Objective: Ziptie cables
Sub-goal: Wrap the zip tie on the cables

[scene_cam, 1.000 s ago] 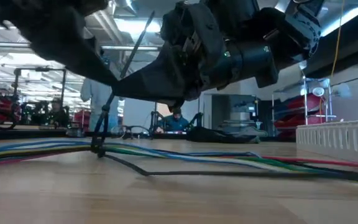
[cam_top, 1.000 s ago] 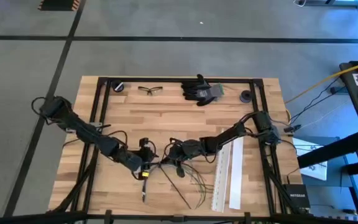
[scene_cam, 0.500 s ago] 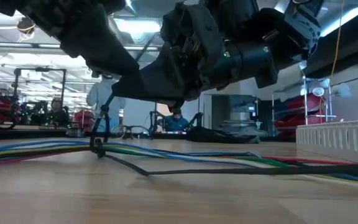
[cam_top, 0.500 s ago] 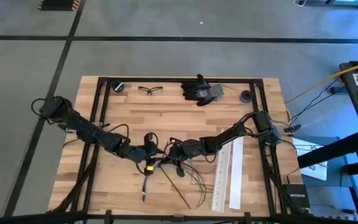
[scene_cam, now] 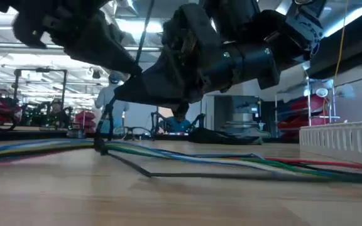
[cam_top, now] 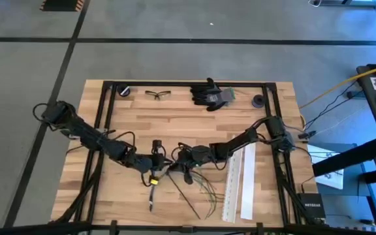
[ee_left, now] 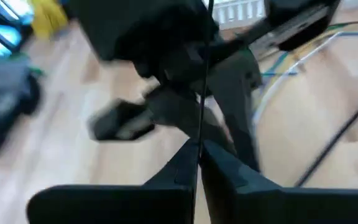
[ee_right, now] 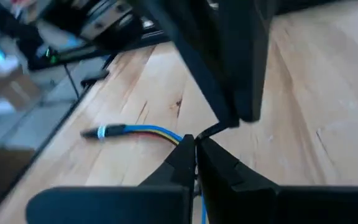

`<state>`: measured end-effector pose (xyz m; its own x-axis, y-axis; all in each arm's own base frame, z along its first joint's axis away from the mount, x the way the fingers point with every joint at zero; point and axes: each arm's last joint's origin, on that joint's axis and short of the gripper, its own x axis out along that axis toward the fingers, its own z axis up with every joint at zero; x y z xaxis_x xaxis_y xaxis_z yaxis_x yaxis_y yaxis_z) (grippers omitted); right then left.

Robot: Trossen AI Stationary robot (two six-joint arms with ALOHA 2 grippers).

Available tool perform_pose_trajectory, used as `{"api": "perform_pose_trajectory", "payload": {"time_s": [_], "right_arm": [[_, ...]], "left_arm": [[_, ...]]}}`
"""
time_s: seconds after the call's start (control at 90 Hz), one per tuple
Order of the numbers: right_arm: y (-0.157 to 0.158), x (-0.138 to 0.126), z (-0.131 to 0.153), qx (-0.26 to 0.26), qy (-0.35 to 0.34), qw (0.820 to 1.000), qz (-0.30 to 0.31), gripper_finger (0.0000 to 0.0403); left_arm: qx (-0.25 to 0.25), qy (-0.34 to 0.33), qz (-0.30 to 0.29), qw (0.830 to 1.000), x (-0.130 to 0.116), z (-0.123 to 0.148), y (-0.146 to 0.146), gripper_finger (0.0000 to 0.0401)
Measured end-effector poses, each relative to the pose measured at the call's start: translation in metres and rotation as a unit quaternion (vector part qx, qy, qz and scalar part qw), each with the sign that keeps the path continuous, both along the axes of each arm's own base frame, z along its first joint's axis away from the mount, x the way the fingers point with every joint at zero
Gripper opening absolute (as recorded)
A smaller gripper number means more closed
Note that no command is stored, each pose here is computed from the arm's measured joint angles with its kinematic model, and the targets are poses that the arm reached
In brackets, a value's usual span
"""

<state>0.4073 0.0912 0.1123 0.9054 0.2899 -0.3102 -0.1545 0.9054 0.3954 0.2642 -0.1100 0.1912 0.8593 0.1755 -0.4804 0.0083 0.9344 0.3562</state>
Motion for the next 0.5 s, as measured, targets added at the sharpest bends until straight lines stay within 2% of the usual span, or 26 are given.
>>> {"api": "perform_pose_trajectory", "payload": {"time_s": [0.111,0.2,0.267,0.367,0.5], "right_arm": [[-0.01,0.001,0.011,0.04,0.004,0.999,0.008,0.0038],[-0.021,0.0,0.025,0.053,0.012,0.998,0.033,0.0075],[-0.03,-0.004,0.034,0.056,0.043,0.996,0.05,0.0103],[-0.037,-0.013,0.043,0.016,0.083,0.995,0.056,0.0134],[-0.033,-0.021,0.046,-0.088,0.104,0.991,0.014,0.0146]], "left_arm": [[0.033,0.0,-0.008,0.999,0.002,0.004,0.0,0.0],[0.04,-0.005,-0.012,0.999,0.004,0.008,-0.001,0.0],[0.04,-0.005,-0.013,0.999,0.004,0.008,-0.001,0.0],[0.04,-0.005,-0.017,0.999,0.003,0.008,-0.002,0.0],[0.033,-0.009,-0.015,0.999,0.002,0.01,-0.002,0.0]]}}
